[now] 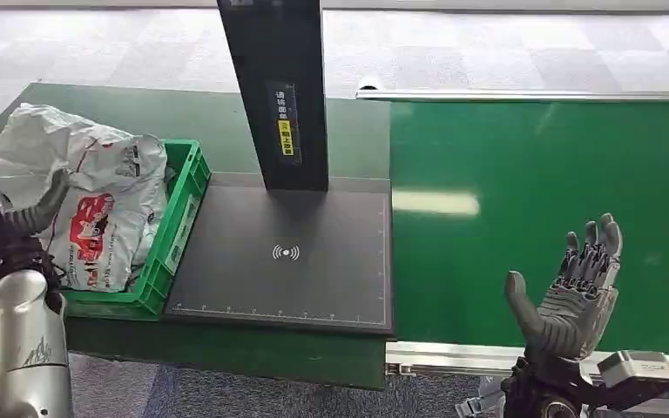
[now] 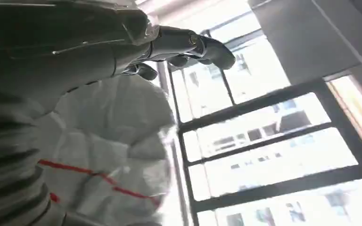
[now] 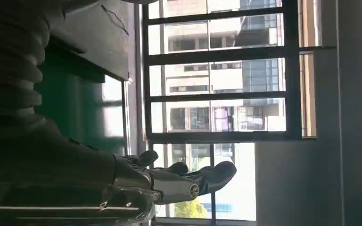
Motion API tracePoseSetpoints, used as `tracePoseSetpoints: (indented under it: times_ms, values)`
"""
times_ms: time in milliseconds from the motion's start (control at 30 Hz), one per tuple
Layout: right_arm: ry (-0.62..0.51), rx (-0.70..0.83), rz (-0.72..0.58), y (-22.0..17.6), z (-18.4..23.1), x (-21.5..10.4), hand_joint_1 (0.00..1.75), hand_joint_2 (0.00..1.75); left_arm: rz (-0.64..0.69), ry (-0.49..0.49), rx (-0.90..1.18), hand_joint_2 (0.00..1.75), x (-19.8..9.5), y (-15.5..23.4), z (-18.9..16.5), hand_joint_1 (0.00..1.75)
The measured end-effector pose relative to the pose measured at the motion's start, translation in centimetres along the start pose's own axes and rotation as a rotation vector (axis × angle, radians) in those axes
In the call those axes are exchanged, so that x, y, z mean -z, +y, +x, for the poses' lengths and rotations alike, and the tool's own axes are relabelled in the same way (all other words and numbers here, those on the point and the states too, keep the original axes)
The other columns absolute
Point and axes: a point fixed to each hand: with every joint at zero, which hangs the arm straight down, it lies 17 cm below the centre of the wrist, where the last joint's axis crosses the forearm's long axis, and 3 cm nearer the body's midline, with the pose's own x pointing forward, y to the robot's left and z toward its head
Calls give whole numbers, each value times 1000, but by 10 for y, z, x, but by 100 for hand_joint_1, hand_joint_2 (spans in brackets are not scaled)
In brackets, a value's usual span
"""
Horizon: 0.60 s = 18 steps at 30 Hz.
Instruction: Moved the parcel from conveyor to table for the left to box.
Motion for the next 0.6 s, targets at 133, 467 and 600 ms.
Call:
tracePoseSetpoints:
  times_ms: [133, 467, 600]
  values:
    - [18, -22, -1, -4, -5, 1, 0, 175, -130, -45, -345, 175, -25, -34, 50, 0]
    - [164, -18, 67, 11, -52, -15, 0, 175, -418, 109, -651, 175, -167, -132, 78, 0]
    - [264, 16, 122, 33, -85, -37, 0, 175, -450, 235, -749, 175, -215, -163, 68, 0]
